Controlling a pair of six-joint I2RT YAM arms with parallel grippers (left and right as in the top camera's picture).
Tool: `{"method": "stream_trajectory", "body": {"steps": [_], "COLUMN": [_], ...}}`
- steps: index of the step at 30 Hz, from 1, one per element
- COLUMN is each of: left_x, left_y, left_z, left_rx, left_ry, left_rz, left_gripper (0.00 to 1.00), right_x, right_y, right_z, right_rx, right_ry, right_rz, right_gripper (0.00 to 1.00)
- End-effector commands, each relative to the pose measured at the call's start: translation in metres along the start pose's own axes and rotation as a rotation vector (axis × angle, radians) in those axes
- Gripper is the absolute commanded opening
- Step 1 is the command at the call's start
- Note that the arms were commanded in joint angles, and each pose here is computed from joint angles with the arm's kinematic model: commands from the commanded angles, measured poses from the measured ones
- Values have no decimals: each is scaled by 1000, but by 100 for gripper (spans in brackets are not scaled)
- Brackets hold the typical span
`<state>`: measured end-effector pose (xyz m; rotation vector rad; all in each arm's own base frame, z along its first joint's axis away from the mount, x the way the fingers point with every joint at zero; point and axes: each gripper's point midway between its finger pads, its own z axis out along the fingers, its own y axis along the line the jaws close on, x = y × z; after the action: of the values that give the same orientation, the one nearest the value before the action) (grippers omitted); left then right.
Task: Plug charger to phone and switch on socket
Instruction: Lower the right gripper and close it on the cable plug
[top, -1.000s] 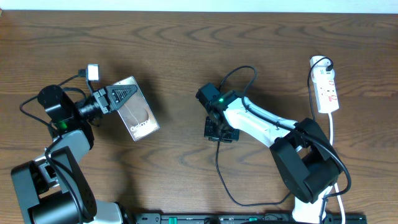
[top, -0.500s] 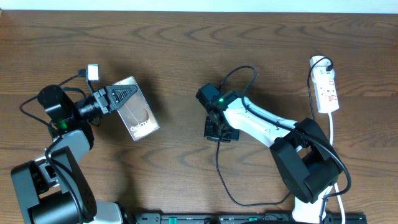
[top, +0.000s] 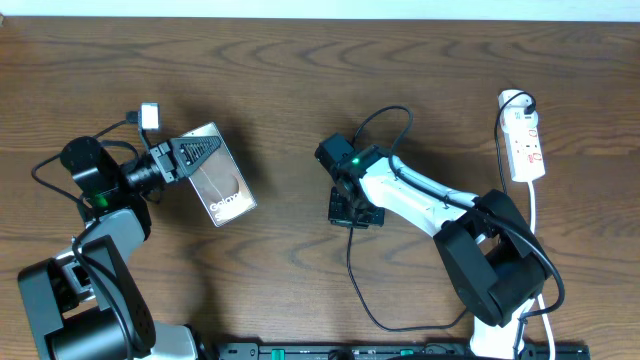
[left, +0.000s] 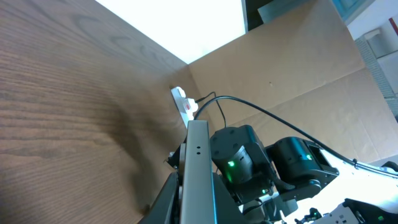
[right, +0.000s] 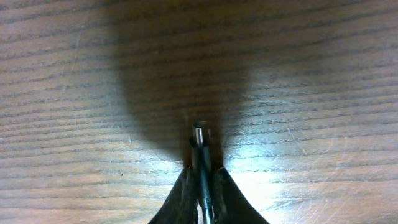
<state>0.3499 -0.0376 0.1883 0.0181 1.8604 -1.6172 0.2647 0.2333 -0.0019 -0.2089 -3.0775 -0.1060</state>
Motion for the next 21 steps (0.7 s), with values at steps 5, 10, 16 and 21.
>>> {"method": "stream_trajectory", "body": {"steps": [5, 10, 16, 21], "left_x": [-4, -4, -4, -4], "left_y": [-11, -11, -11, -11], "left_z": [-1, -1, -1, -1], "left_rx": [18, 18, 18, 18], "left_ry": [17, 17, 17, 17], "left_rz": [42, 42, 42, 42], "left_gripper": [8, 8, 8, 8], "right_x": [3, 2, 3, 4], "right_y": [-3, -2, -2, 0], "right_z": [4, 4, 4, 4], "right_rx": [19, 17, 15, -12], "right_ry": [-3, -5, -3, 20], "right_rz": [3, 3, 3, -12], "right_gripper": [4, 1, 1, 1]}}
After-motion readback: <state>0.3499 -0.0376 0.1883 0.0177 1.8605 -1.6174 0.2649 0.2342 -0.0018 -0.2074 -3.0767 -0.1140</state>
